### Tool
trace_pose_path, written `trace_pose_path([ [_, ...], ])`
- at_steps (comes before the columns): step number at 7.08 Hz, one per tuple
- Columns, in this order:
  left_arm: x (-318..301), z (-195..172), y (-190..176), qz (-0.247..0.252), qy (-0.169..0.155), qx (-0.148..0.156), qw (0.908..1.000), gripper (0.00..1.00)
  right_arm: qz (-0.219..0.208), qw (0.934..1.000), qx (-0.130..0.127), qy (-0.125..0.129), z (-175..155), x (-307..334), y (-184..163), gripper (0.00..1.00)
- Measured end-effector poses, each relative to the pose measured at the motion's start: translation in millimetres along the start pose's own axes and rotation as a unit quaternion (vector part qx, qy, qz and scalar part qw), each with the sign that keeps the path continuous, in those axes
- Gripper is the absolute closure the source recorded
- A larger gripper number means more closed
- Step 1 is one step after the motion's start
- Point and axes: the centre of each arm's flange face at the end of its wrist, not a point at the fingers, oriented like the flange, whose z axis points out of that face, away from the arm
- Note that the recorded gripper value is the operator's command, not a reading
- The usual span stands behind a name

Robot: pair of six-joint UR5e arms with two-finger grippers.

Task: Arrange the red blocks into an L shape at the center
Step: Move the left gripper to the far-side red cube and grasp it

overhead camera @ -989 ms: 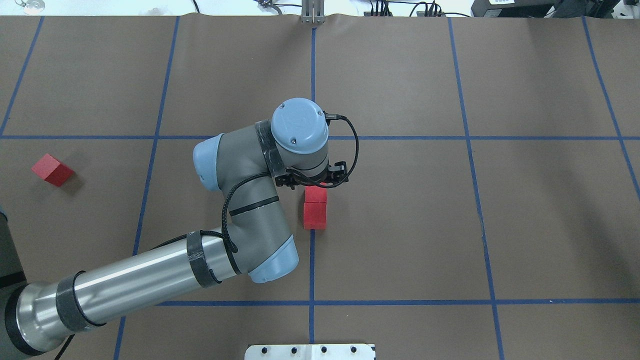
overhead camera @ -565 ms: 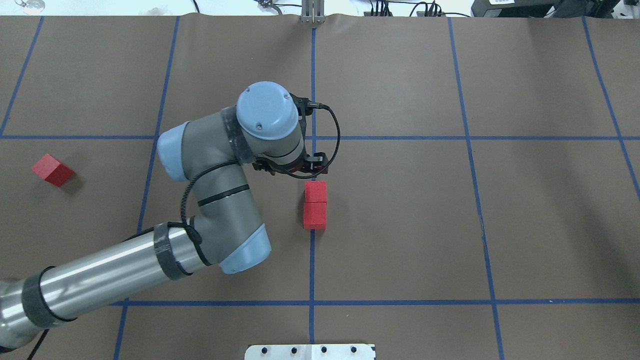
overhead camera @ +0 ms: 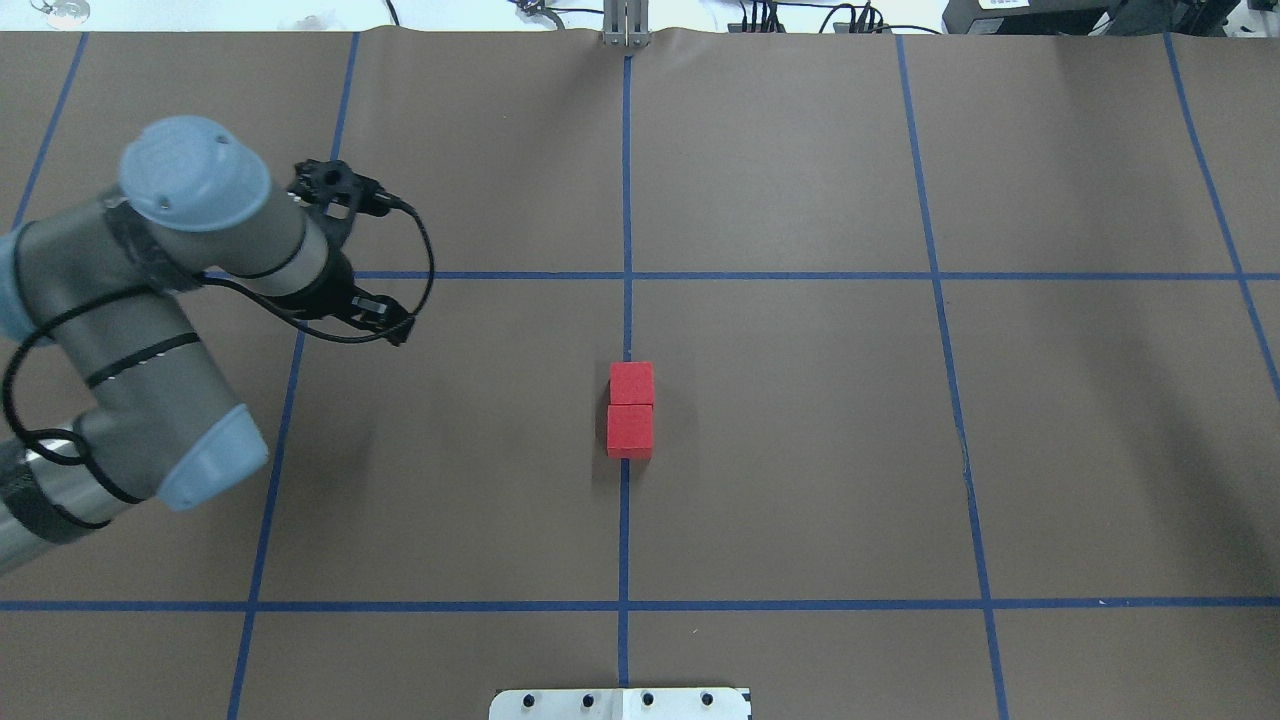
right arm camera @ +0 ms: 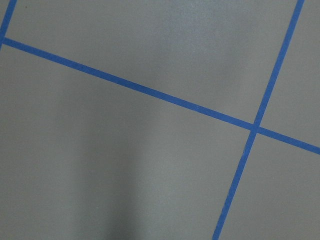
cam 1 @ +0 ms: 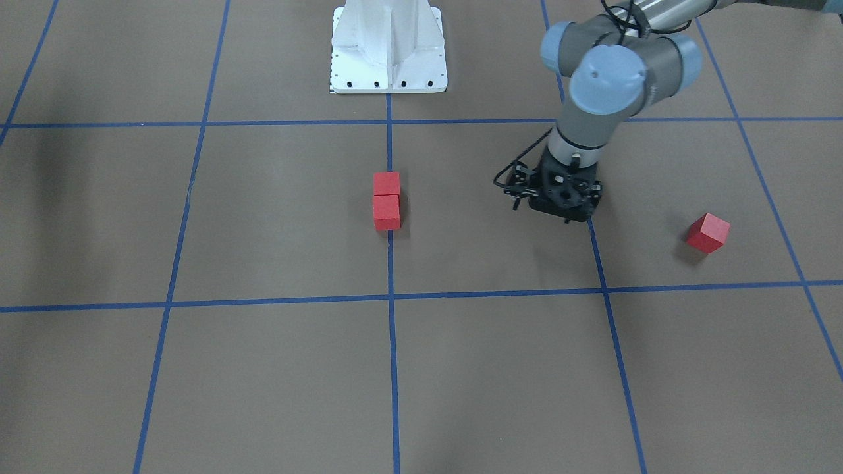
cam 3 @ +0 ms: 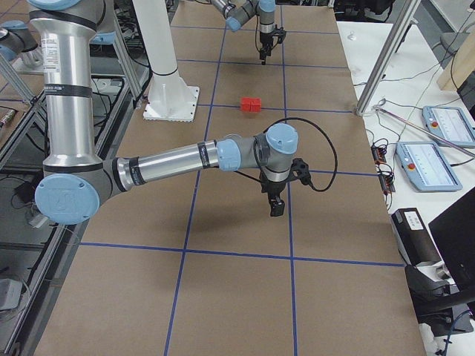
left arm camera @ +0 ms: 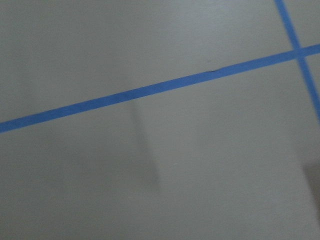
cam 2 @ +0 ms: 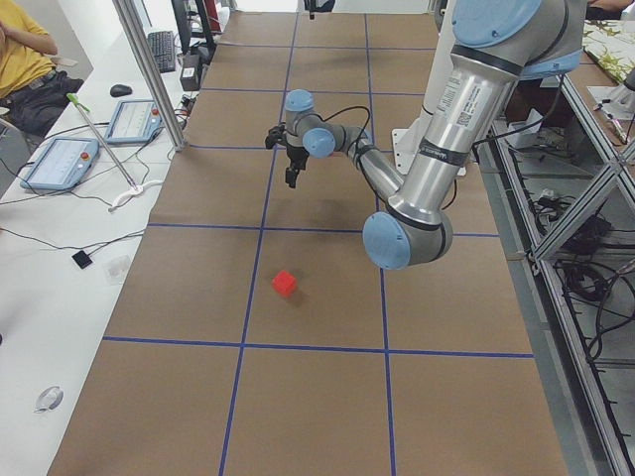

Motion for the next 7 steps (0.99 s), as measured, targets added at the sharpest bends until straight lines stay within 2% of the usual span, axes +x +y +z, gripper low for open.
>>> trace_pose_path([
  [3,-181.8,-8.8,61.0,0.070,0.005,-0.012,0.9975,0.00,0.001,1.0000,-0.001,-0.001,0.7,0.3,2.4,0.01],
  [5,-249.5,3.5,79.8,0.098,-0.008,-0.023,0.9949,0.01,0.000,1.0000,0.000,-0.001,0.2,-0.1,2.4,0.01],
  [7,-286.2,27.4,90.6,0.109,-0.005,-0.014,0.9940,0.01,0.000,1.0000,0.000,0.000,0.0,-0.2,2.2,0.01],
])
